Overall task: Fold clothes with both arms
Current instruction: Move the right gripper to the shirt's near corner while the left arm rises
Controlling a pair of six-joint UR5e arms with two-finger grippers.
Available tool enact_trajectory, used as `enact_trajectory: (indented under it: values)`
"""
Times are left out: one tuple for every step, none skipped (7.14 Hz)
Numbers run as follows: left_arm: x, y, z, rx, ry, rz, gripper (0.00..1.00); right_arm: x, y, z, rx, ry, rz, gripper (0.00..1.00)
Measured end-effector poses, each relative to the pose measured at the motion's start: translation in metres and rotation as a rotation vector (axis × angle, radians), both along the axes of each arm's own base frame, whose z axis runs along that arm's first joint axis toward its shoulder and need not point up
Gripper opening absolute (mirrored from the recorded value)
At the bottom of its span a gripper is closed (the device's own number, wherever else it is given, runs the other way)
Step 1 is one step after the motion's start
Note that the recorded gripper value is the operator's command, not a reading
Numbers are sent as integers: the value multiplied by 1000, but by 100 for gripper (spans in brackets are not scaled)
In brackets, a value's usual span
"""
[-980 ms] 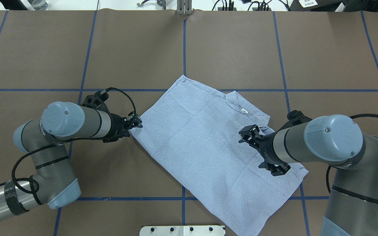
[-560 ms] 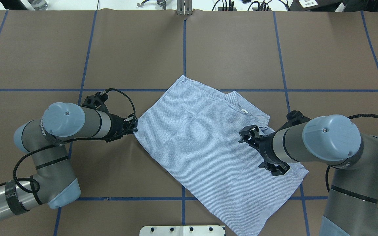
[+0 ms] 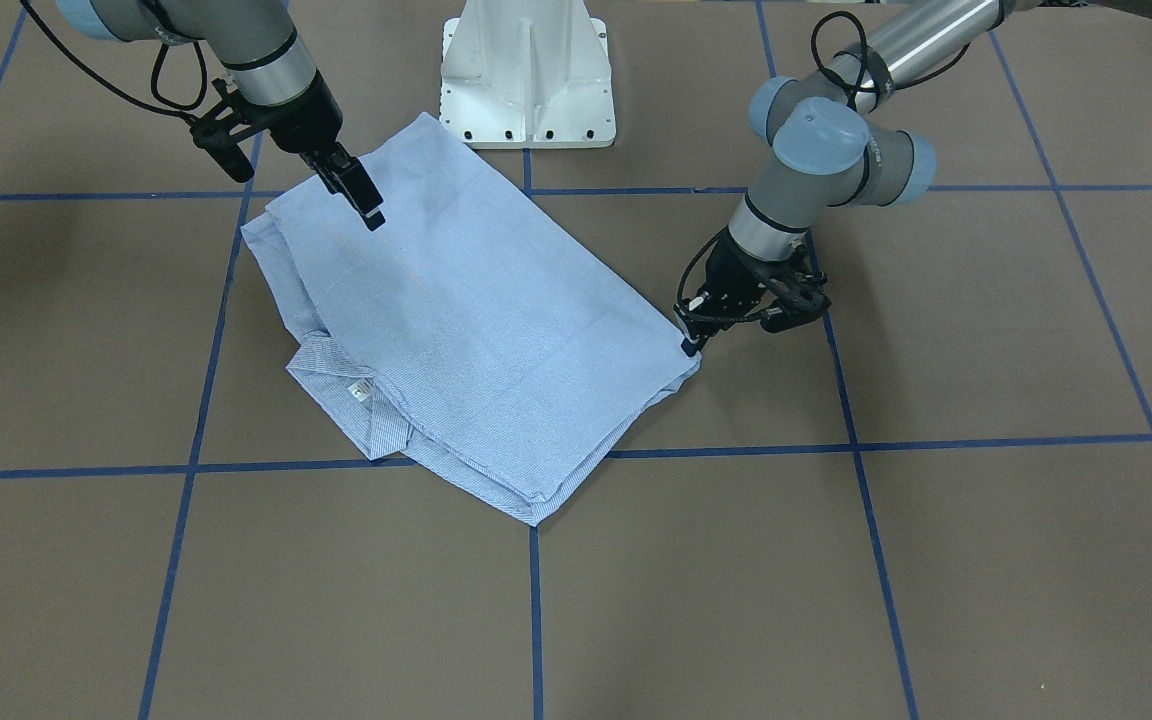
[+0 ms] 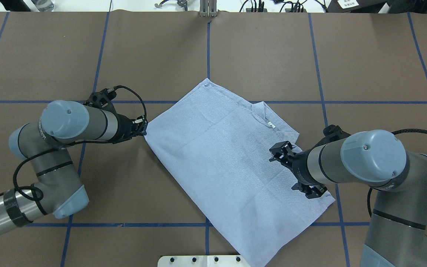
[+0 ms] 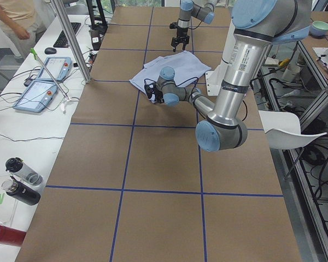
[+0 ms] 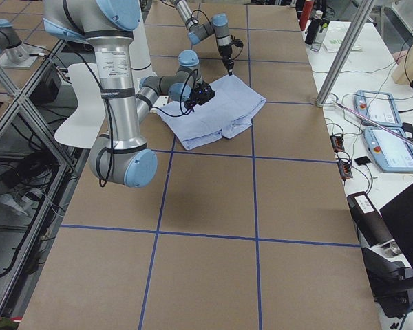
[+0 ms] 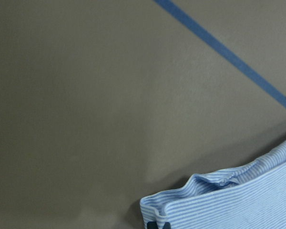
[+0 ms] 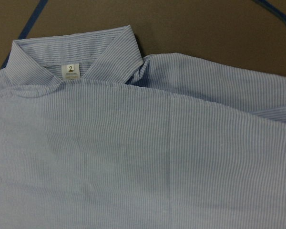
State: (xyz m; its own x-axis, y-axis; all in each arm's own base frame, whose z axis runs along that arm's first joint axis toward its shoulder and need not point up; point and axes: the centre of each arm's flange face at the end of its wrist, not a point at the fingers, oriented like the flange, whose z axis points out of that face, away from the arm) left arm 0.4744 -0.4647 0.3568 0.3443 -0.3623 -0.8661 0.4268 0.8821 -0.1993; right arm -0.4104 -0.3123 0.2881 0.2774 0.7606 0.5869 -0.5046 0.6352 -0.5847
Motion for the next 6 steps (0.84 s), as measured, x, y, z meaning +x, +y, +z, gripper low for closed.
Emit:
enact_trajectory:
  values:
    - [-12, -42, 1, 41, -33, -30, 0, 0, -1, 1, 1, 2, 3, 100]
    - [-18, -87, 0, 78, -61, -60, 0, 1, -3, 1, 2, 4, 10, 100]
    - [-20, -130, -2, 110, -72, -87, 0, 3, -6, 2, 3, 6, 20, 100]
    - [-19, -165, -4, 131, -76, -110, 0, 5, -10, 3, 4, 8, 30, 100]
    - [-14, -193, -10, 146, -83, -127, 33, 5, -12, 4, 9, 14, 43, 100]
    - [-8, -213, -14, 162, -94, -138, 58, 2, -16, 6, 19, 24, 61, 100]
